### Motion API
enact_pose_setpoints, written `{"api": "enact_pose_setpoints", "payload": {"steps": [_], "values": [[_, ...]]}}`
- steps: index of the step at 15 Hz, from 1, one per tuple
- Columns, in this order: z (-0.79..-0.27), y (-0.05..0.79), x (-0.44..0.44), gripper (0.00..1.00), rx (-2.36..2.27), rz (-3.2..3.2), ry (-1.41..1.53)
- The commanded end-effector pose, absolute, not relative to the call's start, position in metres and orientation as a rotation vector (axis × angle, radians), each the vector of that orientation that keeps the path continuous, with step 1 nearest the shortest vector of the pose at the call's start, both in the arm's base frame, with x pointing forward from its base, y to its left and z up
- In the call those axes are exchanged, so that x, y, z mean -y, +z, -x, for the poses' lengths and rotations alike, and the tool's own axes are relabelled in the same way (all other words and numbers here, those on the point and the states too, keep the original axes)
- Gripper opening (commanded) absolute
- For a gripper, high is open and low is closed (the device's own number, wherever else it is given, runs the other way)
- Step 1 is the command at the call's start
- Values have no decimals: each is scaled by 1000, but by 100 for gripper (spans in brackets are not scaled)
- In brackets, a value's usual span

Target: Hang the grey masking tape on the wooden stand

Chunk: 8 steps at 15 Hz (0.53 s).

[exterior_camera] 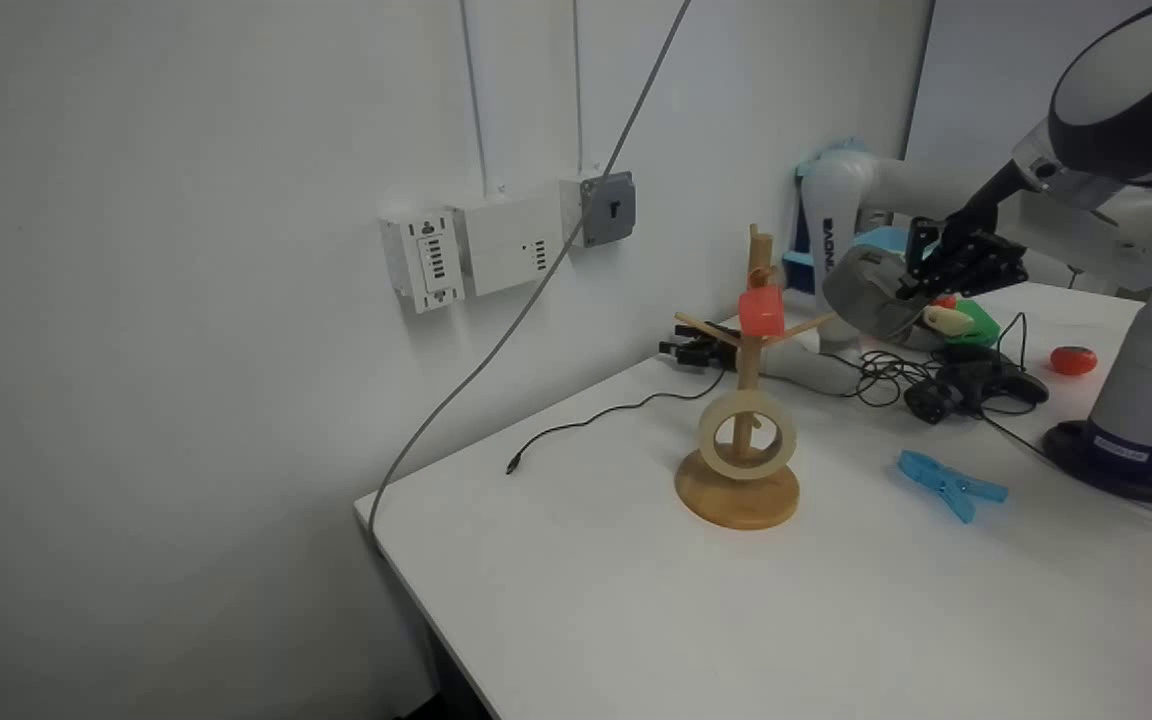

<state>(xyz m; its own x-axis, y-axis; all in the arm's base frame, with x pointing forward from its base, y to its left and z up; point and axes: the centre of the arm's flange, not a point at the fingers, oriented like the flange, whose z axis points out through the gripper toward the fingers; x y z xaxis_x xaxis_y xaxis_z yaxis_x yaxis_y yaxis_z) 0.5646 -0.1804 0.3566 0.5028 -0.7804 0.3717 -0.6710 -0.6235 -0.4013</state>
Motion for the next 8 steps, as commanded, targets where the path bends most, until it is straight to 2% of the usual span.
{"api": "enact_pose_setpoints", "payload": {"steps": [1, 8], "values": [[-556, 361, 186, 4, -1199, 2527, -815], [-555, 361, 188, 4, -1150, 2538, -800]]}}
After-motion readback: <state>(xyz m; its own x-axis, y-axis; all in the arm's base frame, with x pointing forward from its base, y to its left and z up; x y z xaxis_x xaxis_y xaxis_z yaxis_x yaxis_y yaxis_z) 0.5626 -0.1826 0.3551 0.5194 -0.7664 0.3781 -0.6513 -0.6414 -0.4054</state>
